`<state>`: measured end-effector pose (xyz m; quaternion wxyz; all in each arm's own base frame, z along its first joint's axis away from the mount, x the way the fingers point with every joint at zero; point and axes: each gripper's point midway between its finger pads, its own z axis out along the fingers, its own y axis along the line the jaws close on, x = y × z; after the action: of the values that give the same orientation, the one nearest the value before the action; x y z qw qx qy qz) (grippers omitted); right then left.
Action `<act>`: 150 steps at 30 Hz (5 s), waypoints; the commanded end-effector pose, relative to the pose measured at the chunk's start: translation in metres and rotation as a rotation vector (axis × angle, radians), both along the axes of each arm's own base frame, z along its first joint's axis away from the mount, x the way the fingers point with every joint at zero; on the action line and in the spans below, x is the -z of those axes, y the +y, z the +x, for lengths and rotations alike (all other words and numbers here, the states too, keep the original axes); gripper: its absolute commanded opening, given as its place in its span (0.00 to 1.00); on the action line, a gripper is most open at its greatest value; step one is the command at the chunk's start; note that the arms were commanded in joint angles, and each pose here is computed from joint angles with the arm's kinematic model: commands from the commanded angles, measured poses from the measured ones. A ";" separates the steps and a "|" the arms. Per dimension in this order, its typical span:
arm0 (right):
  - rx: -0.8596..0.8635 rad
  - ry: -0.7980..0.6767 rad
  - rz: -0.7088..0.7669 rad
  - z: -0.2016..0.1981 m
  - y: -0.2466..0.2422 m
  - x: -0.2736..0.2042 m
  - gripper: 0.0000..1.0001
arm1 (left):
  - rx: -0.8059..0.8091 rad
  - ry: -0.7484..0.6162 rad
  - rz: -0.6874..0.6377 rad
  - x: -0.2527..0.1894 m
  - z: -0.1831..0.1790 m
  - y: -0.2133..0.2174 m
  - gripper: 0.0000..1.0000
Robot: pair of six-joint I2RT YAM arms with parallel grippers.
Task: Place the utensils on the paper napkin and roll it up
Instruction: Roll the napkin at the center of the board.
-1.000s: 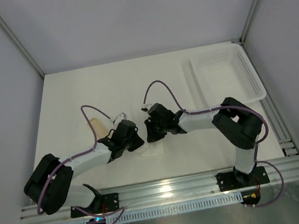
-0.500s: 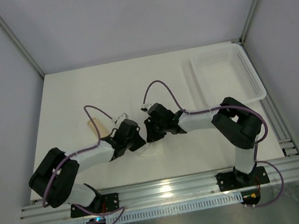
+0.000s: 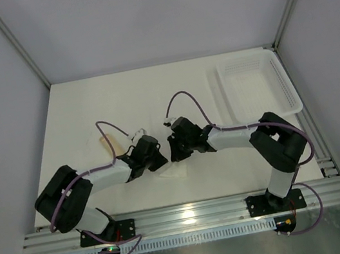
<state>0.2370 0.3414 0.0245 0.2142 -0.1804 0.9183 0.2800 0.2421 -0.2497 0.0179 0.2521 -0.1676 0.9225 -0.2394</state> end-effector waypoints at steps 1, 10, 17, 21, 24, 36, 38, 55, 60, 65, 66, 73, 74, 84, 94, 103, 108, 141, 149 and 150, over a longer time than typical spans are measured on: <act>-0.007 -0.022 -0.044 -0.008 -0.018 -0.011 0.04 | -0.015 0.026 0.051 0.014 -0.005 0.010 0.00; -0.005 -0.050 -0.020 -0.007 -0.019 -0.028 0.04 | -0.016 0.029 0.050 0.015 -0.007 0.012 0.00; -0.023 -0.038 0.032 -0.008 -0.008 -0.027 0.04 | -0.017 0.026 0.045 0.014 -0.009 0.013 0.00; -0.020 -0.030 0.040 -0.006 -0.005 -0.023 0.04 | -0.014 0.028 0.045 0.015 -0.010 0.012 0.00; -0.023 -0.039 0.058 -0.004 -0.002 -0.027 0.03 | -0.013 0.029 0.044 0.015 -0.010 0.013 0.00; -0.028 -0.068 -0.007 0.020 0.003 -0.024 0.03 | -0.008 0.027 0.042 0.015 -0.011 0.011 0.00; -0.027 -0.083 -0.024 0.027 0.002 -0.024 0.04 | -0.006 0.027 0.045 0.015 -0.011 0.011 0.00; -0.034 -0.022 -0.012 0.022 0.006 -0.011 0.04 | -0.006 0.016 0.044 0.011 -0.009 0.012 0.00; -0.030 -0.002 -0.017 0.022 0.007 -0.001 0.04 | -0.007 0.015 0.042 0.011 -0.009 0.011 0.00; -0.025 0.000 -0.017 0.025 0.010 0.002 0.04 | -0.009 0.006 0.041 0.008 -0.007 0.011 0.00; -0.021 0.003 -0.024 0.025 0.009 0.004 0.04 | -0.008 0.004 0.041 0.007 -0.007 0.011 0.00; -0.016 -0.011 -0.032 0.028 0.007 0.003 0.04 | -0.008 0.003 0.042 0.007 -0.008 0.010 0.00; -0.015 -0.010 -0.038 0.028 0.007 0.004 0.04 | -0.009 0.007 0.046 0.009 -0.010 0.012 0.00; -0.005 -0.018 -0.052 0.032 0.007 0.003 0.04 | -0.012 0.004 0.044 0.009 -0.011 0.012 0.00; -0.003 -0.026 -0.064 0.035 0.006 -0.002 0.06 | -0.018 0.011 0.048 0.011 -0.013 0.014 0.00; 0.019 -0.078 -0.039 0.039 0.003 -0.039 0.08 | -0.028 0.015 0.044 0.012 -0.012 0.013 0.00; 0.077 -0.144 -0.070 0.043 -0.014 -0.066 0.13 | -0.025 0.009 0.040 0.009 -0.012 0.012 0.00; 0.295 -0.003 -0.295 0.024 -0.041 -0.008 0.90 | -0.006 -0.002 0.042 0.006 -0.011 0.010 0.00; 0.302 -0.026 -0.253 0.025 -0.039 -0.016 0.91 | -0.002 0.003 0.043 0.008 -0.012 0.010 0.00; 0.295 -0.023 -0.244 0.025 -0.036 -0.017 0.91 | -0.005 0.004 0.044 0.009 -0.012 0.010 0.00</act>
<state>0.2530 0.2959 0.0257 0.2131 -0.0800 0.9676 0.1096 0.2384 -0.2495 0.0182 0.2597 -0.1745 0.9184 -0.2423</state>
